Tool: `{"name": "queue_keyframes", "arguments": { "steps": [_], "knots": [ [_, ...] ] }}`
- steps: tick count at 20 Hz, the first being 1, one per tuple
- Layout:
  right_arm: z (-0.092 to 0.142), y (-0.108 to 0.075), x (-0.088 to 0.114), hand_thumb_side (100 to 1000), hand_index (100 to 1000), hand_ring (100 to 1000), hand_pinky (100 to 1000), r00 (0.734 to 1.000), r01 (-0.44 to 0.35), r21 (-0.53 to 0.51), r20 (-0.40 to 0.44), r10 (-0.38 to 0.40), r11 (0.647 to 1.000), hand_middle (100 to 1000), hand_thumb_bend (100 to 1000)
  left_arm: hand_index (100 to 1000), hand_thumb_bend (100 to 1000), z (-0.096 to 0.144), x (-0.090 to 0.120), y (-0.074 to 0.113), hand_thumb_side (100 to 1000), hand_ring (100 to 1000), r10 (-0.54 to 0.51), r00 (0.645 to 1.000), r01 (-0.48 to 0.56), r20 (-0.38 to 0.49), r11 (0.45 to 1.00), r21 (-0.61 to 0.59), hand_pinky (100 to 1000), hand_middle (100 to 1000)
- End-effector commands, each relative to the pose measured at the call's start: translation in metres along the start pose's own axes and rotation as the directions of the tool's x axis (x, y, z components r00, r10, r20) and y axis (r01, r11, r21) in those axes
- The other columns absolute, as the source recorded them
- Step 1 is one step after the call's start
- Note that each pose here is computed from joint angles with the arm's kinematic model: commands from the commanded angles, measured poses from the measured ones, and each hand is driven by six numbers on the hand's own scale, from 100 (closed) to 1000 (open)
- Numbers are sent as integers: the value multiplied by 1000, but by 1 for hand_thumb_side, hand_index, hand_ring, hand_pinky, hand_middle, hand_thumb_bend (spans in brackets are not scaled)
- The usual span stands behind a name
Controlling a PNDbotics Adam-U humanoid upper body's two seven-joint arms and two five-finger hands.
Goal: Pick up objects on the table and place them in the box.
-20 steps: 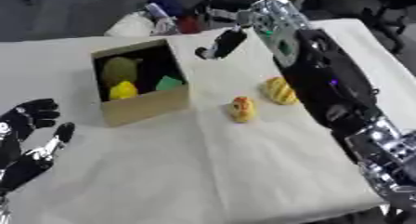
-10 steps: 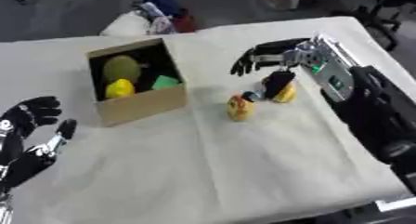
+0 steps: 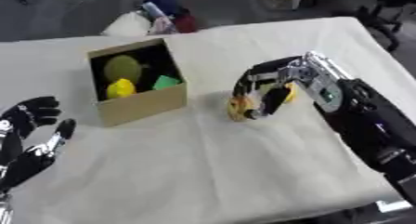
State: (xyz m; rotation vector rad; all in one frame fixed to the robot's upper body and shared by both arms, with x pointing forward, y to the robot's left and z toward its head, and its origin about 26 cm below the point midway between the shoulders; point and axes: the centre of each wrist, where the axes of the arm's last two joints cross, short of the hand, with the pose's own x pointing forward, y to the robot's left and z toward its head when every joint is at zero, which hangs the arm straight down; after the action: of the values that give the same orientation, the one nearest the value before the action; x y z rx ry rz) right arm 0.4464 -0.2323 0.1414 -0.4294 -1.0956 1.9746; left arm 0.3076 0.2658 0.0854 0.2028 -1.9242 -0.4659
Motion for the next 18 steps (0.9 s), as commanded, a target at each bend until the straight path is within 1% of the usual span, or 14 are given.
{"name": "queue_keyframes", "arguments": {
  "steps": [1, 2, 3, 4, 6, 7, 8, 9, 13, 15, 18],
  "knots": [
    [-2, -5, -2, 224, 740, 763, 758, 998, -51, -41, -41, 49, 998, 627, 271, 784, 450, -3, 5, 7, 405, 734, -19, 1000, 19, 20, 1000, 9, 742, 696],
    [-4, -4, -2, 203, 724, 756, 756, 997, -61, -58, -50, 59, 996, 611, 268, 784, 449, -3, 5, 7, 405, 734, -19, 1000, 19, 20, 1000, 10, 742, 696],
    [-5, -3, -2, 126, 669, 733, 744, 996, -73, -73, -59, 69, 995, 562, 249, 784, 448, -3, 5, 7, 405, 734, -19, 1000, 19, 21, 1000, 10, 742, 696],
    [-6, -3, -3, 100, 612, 703, 730, 995, -84, -92, -67, 78, 992, 512, 231, 784, 447, -4, 6, 7, 406, 734, -19, 1000, 18, 21, 1000, 10, 742, 696],
    [-7, -4, -3, 100, 555, 667, 711, 992, -103, -145, -84, 91, 984, 464, 191, 784, 445, -4, 6, 7, 407, 734, -18, 1000, 18, 21, 1000, 11, 742, 696],
    [-6, -6, -3, 100, 501, 630, 689, 992, -108, -179, -89, 93, 978, 412, 153, 784, 443, -4, 6, 7, 408, 734, -18, 1000, 17, 21, 1000, 12, 742, 696],
    [-4, -9, -3, 100, 496, 628, 686, 991, -111, -216, -94, 92, 970, 407, 149, 784, 444, -4, 6, 7, 408, 734, -18, 1000, 17, 21, 1000, 12, 742, 696],
    [-1, -16, -2, 100, 470, 609, 673, 991, -114, -260, -96, 92, 959, 378, 118, 784, 441, -4, 6, 7, 409, 734, -17, 1000, 17, 21, 1000, 12, 742, 696],
    [15, -59, 10, 100, 461, 587, 664, 990, -137, -412, -95, 107, 901, 366, 111, 785, 436, -4, 5, 6, 411, 735, -15, 1000, 15, 19, 1000, 10, 742, 697],
    [21, -85, 20, 100, 459, 576, 658, 989, -143, -478, -93, 112, 866, 363, 111, 785, 436, -4, 6, 5, 411, 735, -14, 1000, 14, 20, 1000, 6, 742, 697],
    [19, -114, 33, 100, 467, 566, 649, 992, -125, -552, -82, 95, 824, 367, 100, 785, 435, -6, 7, 4, 411, 735, -11, 1000, 11, 28, 1000, -5, 742, 697]
  ]
}}
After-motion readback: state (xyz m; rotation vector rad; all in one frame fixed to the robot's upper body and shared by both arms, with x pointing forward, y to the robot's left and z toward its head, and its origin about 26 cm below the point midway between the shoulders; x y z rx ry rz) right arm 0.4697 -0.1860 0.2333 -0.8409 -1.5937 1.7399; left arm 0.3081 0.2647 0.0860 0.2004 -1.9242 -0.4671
